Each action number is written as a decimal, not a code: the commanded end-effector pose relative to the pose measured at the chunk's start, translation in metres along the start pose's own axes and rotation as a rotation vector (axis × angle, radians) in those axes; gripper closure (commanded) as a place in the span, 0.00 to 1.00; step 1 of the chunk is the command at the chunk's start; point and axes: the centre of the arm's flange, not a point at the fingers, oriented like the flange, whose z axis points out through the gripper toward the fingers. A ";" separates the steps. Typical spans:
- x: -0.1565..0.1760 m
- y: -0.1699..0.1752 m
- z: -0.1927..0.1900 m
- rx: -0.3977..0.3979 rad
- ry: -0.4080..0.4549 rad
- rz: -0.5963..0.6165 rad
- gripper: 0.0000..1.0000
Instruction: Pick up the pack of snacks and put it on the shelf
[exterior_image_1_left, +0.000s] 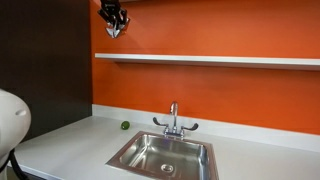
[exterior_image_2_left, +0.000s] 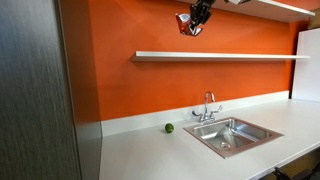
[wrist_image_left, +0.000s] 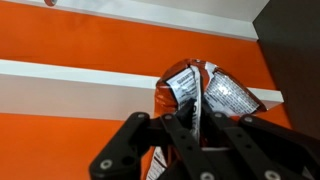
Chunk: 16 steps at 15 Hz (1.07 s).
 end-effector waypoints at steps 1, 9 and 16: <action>0.059 0.009 0.023 -0.022 0.027 0.017 0.98; 0.132 0.006 0.096 -0.034 0.013 0.049 0.98; 0.139 0.025 0.141 -0.076 -0.055 0.096 0.98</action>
